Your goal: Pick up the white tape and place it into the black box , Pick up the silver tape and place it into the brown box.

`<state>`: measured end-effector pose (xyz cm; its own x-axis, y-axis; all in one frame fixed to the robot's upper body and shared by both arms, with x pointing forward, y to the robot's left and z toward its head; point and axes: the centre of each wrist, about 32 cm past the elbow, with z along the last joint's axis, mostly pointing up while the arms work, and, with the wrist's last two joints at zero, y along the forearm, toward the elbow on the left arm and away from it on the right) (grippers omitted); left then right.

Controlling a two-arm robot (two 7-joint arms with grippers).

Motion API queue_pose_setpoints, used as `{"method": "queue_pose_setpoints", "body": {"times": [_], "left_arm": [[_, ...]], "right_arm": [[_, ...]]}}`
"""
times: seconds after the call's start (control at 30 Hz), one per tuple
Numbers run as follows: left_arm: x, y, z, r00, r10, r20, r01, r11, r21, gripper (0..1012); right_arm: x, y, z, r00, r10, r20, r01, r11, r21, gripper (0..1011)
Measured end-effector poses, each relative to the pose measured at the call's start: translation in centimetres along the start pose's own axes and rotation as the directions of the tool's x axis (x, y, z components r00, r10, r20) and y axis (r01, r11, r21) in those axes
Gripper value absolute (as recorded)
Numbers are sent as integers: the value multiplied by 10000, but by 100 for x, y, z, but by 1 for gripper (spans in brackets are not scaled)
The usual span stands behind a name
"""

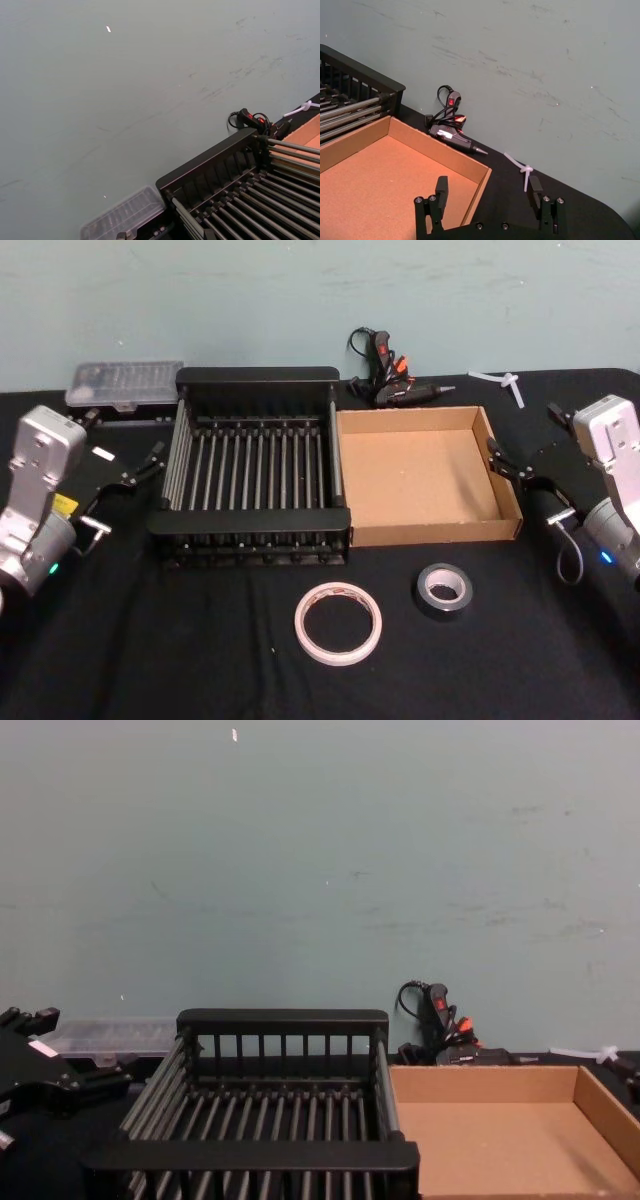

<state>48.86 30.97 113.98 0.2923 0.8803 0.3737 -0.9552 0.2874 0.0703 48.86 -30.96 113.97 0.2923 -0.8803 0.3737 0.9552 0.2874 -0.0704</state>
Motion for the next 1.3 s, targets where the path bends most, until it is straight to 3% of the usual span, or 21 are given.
{"method": "queue_pose_setpoints", "body": {"times": [0.77, 1.3], "left_arm": [[0, 0, 0, 10000, 0, 0, 0, 10000, 1, 1002], [0, 0, 0, 10000, 0, 0, 0, 10000, 0, 1001]], "right_arm": [[16, -21, 47, 9999, 119, -94, -120, 9999, -62, 1002], [-9, -332, 362, 9923, 683, -1034, -772, 9934, -844, 1002]]}}
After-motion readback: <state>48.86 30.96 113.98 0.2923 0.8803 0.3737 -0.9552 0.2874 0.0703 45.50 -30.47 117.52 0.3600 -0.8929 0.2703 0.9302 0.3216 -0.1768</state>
